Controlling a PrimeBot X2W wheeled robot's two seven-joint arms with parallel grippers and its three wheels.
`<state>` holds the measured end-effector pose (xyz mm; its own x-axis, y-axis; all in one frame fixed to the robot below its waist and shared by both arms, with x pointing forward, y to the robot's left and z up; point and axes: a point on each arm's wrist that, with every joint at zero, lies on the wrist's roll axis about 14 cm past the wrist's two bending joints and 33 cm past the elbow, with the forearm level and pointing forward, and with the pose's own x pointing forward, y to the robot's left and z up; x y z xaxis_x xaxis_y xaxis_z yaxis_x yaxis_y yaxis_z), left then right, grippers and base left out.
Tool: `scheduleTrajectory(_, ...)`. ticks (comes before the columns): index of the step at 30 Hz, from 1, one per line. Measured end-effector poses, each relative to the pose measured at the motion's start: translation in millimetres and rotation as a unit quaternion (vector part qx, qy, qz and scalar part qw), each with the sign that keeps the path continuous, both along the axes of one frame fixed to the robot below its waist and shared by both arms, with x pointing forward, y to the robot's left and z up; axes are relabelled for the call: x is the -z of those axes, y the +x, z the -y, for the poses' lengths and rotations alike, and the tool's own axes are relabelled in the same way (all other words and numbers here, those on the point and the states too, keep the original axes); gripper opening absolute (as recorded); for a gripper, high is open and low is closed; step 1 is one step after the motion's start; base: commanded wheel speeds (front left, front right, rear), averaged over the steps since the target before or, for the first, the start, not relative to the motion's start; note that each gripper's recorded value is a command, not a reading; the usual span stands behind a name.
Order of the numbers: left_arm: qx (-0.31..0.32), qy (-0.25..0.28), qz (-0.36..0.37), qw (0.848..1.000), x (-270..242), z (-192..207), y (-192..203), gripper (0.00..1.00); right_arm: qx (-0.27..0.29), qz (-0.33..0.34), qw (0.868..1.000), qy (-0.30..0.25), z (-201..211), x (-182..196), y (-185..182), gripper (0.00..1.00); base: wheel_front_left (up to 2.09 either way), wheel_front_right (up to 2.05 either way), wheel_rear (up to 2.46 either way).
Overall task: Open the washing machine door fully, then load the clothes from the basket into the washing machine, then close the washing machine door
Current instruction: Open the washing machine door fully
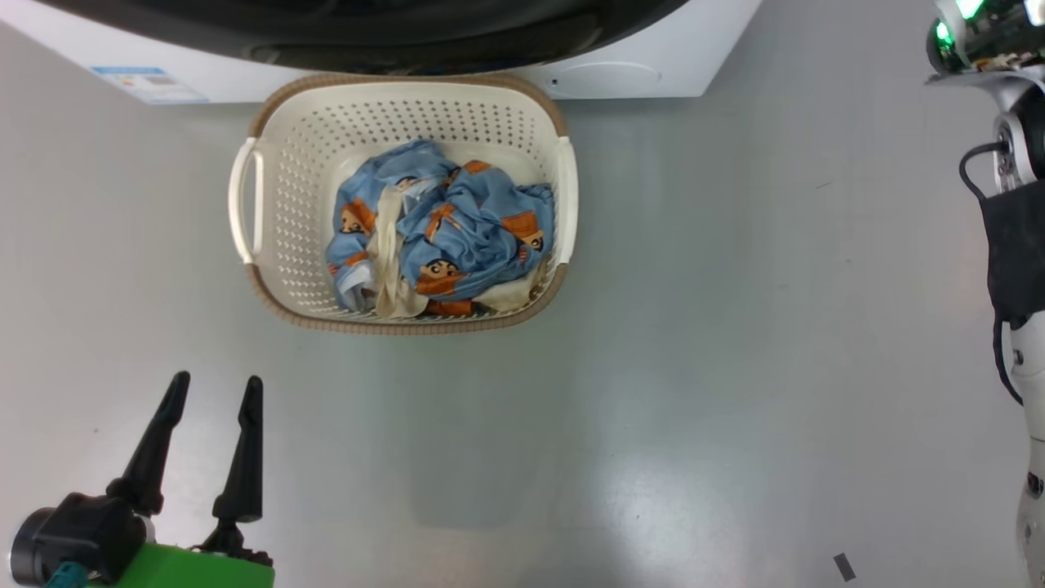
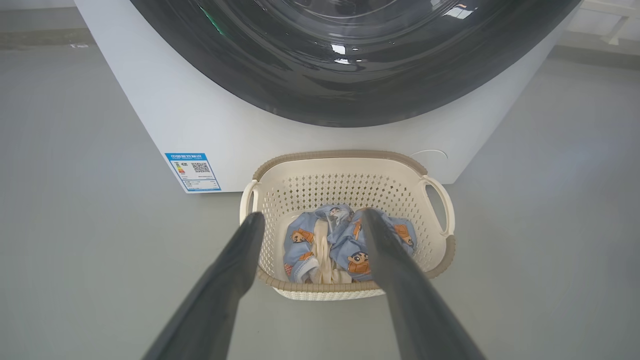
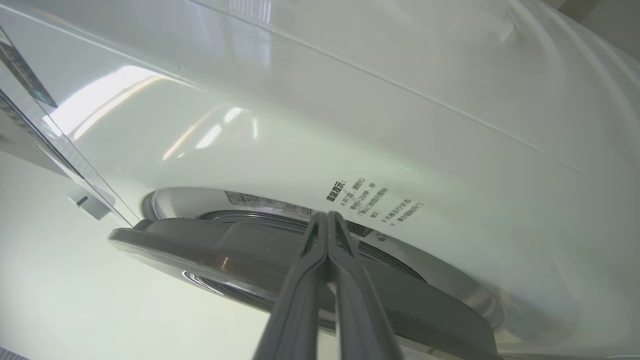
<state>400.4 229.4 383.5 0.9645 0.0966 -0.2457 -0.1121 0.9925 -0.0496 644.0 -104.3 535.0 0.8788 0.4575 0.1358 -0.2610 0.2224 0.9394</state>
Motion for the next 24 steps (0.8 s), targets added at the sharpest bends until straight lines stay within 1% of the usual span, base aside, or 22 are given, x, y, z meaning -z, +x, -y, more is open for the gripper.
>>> scheduleTrajectory(7,-0.011,0.000,-0.008,1.000,3,-6,-5,1.00,-0.039,0.008,0.999,-0.014,-22,-1,6,0.00,0.00,0.00,0.00)
scheduleTrajectory(17,-0.020,-0.009,-0.022,1.000,12,-8,-10,1.00,-0.060,0.005,0.998,-0.024,-36,10,18,0.00,0.00,0.00,0.00)
scheduleTrajectory(24,-0.026,-0.003,-0.030,0.999,16,-13,-13,1.00,-0.081,0.007,0.996,-0.026,-52,15,24,0.00,0.00,0.00,0.00)
